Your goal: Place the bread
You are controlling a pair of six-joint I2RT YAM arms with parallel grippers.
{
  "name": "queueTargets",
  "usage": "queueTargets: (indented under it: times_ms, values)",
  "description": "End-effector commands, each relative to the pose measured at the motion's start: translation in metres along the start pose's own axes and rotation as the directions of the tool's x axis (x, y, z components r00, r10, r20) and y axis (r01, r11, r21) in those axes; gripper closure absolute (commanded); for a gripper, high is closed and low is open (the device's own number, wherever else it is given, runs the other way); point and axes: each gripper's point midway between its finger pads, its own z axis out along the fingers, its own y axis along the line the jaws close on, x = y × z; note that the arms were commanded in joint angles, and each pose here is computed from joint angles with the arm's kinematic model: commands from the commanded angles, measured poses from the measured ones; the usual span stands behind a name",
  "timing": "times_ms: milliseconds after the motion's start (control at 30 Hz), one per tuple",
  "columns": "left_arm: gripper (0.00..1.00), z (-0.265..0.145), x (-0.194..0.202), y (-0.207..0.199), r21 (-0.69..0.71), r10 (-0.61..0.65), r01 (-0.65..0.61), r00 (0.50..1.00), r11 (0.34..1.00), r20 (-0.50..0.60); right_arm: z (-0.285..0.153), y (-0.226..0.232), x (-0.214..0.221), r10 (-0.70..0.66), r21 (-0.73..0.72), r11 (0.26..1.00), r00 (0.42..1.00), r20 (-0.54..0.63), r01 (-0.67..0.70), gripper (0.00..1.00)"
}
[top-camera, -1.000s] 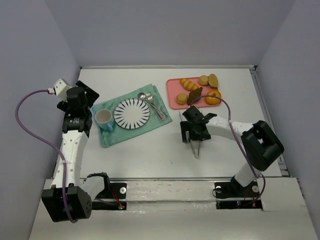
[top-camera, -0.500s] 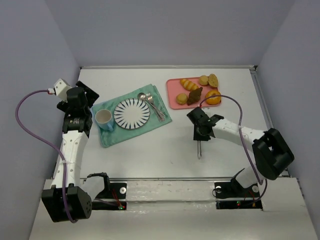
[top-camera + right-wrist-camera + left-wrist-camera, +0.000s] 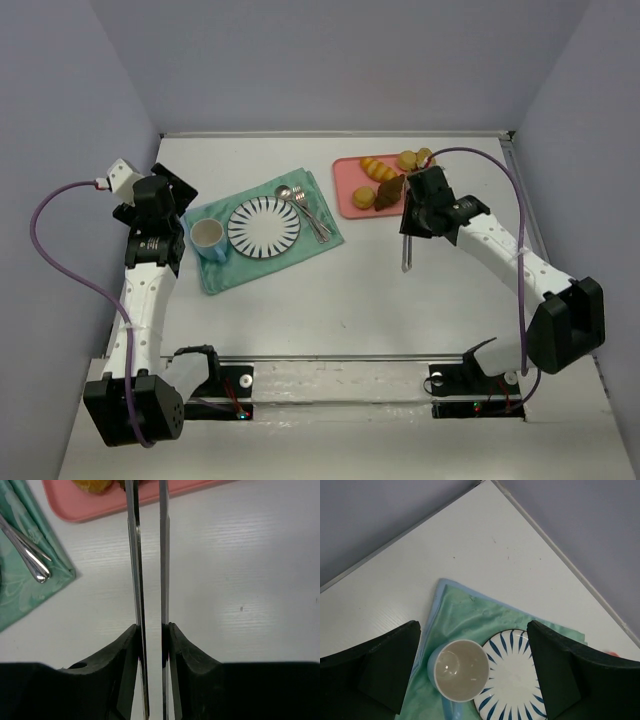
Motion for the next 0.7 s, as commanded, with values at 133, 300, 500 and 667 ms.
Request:
queueTargets:
  times_ms: [133,300,500,667]
  values:
    - [0.01,-0.003,-0.024,0.002,-0.027,0.000,0.003,0.996,1.000,0.084,0.009,0.022,-0.064,0.019,-0.187,0.982,1.000,0.019,-0.015,0.54]
    - [0.01,-0.005,-0.026,0.006,-0.043,-0.005,0.009,0.995,0.999,0.098,0.019,0.017,-0.072,0.036,-0.196,0.980,0.999,-0.002,-0.036,0.49]
    - [0.01,-0.004,-0.028,0.007,-0.053,-0.004,0.010,0.994,0.999,0.105,0.033,0.011,-0.079,0.053,-0.172,0.984,0.999,-0.012,-0.055,0.43]
    - [0.01,-0.003,-0.028,0.010,-0.066,-0.001,0.009,0.994,0.998,0.108,0.034,0.005,-0.084,0.065,-0.148,0.987,0.998,0.001,-0.064,0.40]
